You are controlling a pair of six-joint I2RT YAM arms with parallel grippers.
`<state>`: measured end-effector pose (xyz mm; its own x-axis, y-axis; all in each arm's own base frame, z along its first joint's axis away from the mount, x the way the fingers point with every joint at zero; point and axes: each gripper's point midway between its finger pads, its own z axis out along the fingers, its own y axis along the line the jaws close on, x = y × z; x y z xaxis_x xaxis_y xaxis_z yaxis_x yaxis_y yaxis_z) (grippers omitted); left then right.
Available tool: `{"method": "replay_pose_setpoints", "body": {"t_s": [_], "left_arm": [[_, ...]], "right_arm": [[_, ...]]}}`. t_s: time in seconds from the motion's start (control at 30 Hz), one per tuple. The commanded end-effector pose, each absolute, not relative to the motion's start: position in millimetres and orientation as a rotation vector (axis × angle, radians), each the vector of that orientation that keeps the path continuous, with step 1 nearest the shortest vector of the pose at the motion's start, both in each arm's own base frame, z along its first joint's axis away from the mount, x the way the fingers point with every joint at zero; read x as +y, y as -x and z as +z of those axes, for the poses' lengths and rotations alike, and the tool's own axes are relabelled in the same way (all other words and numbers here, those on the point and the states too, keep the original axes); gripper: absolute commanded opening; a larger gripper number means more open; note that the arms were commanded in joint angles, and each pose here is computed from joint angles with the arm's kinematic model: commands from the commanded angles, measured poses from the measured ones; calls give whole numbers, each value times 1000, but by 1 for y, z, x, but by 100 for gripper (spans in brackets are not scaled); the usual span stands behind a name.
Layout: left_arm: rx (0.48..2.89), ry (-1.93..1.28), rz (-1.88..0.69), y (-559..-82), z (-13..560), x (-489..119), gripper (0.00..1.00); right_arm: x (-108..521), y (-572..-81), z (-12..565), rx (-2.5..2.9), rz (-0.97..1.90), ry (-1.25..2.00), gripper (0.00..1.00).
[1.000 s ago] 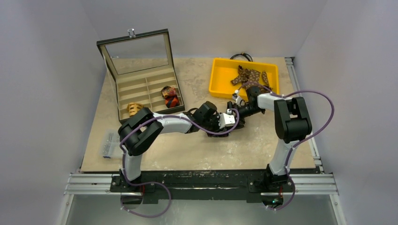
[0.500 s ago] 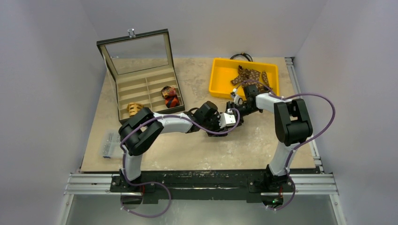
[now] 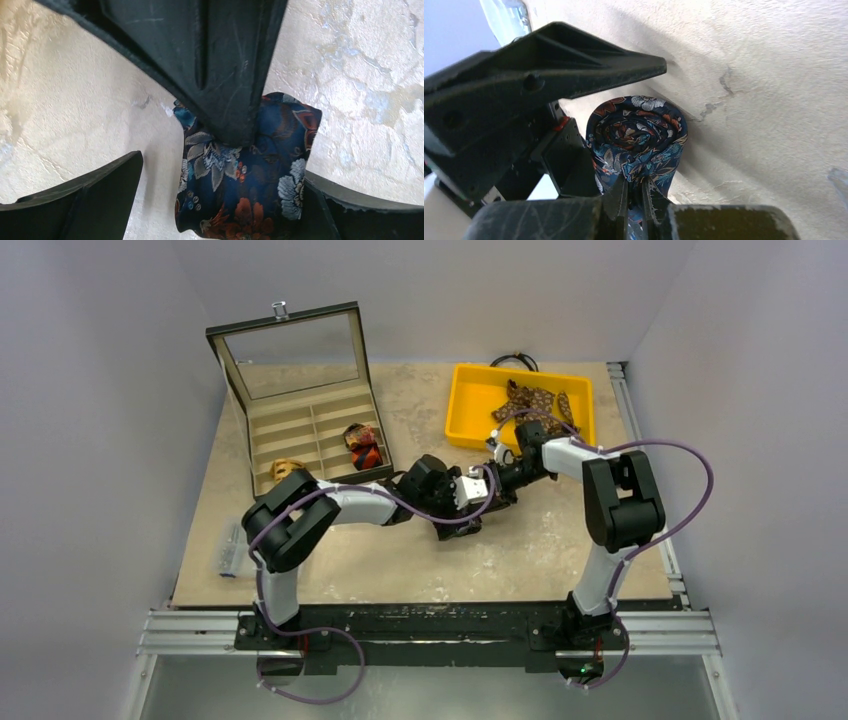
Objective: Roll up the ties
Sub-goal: Pick up the tie at the center of the board.
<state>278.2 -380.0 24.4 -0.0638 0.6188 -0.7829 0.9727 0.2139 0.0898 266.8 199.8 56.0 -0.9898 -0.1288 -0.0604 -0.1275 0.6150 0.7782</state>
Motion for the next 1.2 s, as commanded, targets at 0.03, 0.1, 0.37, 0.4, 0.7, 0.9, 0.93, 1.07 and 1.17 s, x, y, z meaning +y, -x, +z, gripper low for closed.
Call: {"method": "replay_pose_setpoints", "body": {"t_s": [0.03,0.1,0.37,0.4,0.7,0.9,0.93,1.07,1.17], "left_arm": [[1735,-1469,-805,-262,38,-377,96],[1685,-1477,-850,-259,45,-382,95],[1531,-1573,-1073,-223,52,-394,91],[1519,-1575,-1074,-221,52,-393,91],[1710,-1528,-841,-255,19,-404,69],[1734,-1539,-815,-255,11,-405,28],[1737,-1544,-808,-254,9,-402,15],[1726,-1540,-801,-250,21,-395,33],[1725,-1478,-829,-249,51,-385,71]], "right_arm": [[199,-271,54,-2857,-1360,-352,0],[200,-272,56,-2847,-1386,-350,0],[197,-285,57,-2866,-1426,-321,0],[197,-286,57,-2864,-1428,-322,0],[200,-276,66,-2807,-1495,-343,0],[200,-274,70,-2806,-1507,-355,0],[200,-275,71,-2807,-1509,-358,0],[200,-281,75,-2825,-1507,-372,0],[201,-287,83,-2850,-1512,-402,0]]}}
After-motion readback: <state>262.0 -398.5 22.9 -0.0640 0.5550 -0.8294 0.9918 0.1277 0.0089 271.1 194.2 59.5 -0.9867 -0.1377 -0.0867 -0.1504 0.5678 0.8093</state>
